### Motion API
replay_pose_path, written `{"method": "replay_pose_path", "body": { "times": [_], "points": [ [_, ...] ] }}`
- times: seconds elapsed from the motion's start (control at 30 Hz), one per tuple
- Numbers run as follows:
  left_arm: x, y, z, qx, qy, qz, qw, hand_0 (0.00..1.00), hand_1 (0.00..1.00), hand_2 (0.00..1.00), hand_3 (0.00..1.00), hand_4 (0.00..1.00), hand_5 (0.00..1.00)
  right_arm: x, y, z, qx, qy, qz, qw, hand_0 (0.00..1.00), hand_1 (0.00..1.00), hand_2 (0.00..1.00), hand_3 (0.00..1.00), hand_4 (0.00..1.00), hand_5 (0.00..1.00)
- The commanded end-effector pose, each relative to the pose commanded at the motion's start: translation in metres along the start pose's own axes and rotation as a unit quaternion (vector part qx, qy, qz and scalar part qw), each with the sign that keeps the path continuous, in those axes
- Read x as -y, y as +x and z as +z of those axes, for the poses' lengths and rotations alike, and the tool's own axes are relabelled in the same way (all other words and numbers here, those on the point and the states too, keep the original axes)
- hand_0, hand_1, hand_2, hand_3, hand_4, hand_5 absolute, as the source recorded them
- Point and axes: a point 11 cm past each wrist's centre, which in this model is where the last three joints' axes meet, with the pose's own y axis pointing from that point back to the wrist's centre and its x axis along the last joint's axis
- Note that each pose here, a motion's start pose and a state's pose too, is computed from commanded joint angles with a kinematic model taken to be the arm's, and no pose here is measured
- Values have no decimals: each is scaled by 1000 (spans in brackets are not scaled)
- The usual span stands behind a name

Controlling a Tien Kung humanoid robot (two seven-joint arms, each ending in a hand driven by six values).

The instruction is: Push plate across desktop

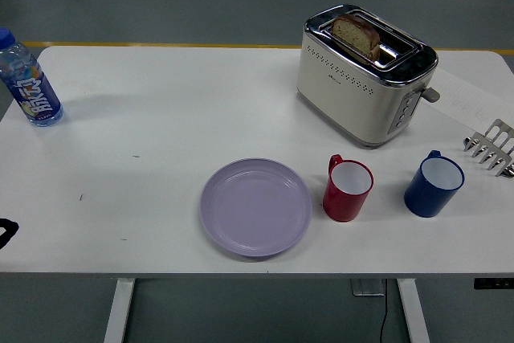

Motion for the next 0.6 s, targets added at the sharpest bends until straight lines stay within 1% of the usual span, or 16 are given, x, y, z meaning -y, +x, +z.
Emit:
{"method": "replay_pose_path", "body": {
  "times": [0.6],
  "points": [
    [2, 1, 2, -16, 1, 0, 1000, 2, 2, 998, 16, 325, 714, -1, 1, -4, 1, 5, 1, 1000, 677, 637, 710, 587, 291, 176]
  ]
}}
